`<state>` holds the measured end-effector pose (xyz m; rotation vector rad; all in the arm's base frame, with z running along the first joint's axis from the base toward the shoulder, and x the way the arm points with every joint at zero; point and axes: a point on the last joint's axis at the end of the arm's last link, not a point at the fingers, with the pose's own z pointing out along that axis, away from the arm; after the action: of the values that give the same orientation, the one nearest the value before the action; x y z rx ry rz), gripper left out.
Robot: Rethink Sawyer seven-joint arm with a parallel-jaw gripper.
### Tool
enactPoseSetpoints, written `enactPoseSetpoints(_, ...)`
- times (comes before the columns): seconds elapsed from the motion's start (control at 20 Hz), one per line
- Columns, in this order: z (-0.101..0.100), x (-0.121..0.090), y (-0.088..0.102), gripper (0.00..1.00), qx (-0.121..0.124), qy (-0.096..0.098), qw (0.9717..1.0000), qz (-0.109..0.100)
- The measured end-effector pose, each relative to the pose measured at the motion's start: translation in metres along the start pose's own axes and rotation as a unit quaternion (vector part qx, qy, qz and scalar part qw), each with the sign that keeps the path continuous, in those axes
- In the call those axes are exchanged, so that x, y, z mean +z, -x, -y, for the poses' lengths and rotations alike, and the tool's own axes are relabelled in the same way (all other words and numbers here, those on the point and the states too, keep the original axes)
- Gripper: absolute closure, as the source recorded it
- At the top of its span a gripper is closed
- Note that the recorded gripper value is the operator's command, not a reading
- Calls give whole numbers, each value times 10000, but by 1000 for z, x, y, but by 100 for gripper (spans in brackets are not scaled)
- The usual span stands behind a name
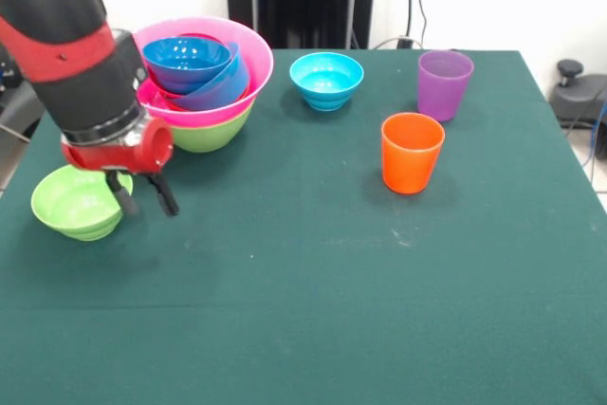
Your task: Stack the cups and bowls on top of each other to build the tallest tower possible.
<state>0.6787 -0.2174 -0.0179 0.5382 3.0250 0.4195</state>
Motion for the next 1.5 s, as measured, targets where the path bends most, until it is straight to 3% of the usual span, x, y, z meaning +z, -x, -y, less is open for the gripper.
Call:
enactPoseSetpoints(0.45, -6, 42, -17, 0, -164, 261, 9995, -103)
enactPoseSetpoints(0.9, -17, 42, -13, 0, -339, 337, 9989, 11)
enactPoseSetpoints(1.1, -22, 30, -4, 0, -392, 323, 9986, 118)
enactPoseSetpoints(1.5, -29, -32, 26, 0, -593, 88, 9972, 436)
